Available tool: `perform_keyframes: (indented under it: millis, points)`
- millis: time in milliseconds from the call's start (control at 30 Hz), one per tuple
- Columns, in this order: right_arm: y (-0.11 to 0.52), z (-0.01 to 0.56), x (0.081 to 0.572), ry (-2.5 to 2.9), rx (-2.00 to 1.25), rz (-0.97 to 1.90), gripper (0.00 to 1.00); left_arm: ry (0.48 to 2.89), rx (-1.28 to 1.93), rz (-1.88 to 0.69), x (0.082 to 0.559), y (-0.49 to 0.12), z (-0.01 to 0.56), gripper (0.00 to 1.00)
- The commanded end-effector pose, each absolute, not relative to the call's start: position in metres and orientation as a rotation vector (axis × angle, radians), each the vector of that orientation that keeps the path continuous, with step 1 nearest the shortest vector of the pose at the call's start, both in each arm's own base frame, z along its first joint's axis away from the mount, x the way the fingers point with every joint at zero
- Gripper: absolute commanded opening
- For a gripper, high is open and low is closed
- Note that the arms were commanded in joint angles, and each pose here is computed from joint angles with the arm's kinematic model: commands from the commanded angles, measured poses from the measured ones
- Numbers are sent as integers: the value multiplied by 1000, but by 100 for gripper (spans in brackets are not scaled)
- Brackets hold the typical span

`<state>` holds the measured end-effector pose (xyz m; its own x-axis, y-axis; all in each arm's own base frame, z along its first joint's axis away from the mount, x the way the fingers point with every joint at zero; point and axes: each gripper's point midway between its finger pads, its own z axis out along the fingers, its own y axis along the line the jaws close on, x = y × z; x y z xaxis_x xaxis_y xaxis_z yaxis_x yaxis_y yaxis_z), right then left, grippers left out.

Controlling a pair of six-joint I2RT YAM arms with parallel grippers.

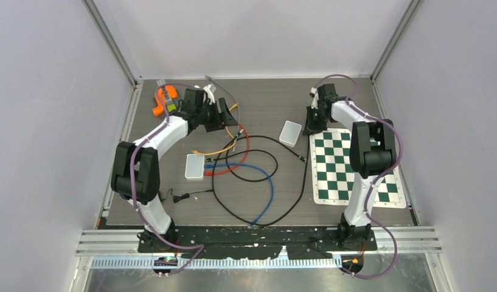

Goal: Insert the plug into the switch port
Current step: Adjust the switch port at the center of the board.

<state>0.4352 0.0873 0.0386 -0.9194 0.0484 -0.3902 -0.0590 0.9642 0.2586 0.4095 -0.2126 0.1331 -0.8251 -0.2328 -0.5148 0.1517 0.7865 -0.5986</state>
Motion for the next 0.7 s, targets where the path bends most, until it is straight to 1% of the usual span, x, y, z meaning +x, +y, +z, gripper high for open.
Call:
perform_keyframes:
  millis: [0,167,433,667]
  points:
    - [92,64,438,2610,43,385,5,2325,18,-921,422,-229,150,67]
    - [114,49,419,2628,30,440,5,2354,87,-908,424,-245,146,68]
    - [171,55,419,2579,-80,548,5,2325,146,-932,434,-265,144,68]
    - [204,47,398,2605,-183,606,5,2395,171,-921,431,-283,114,69]
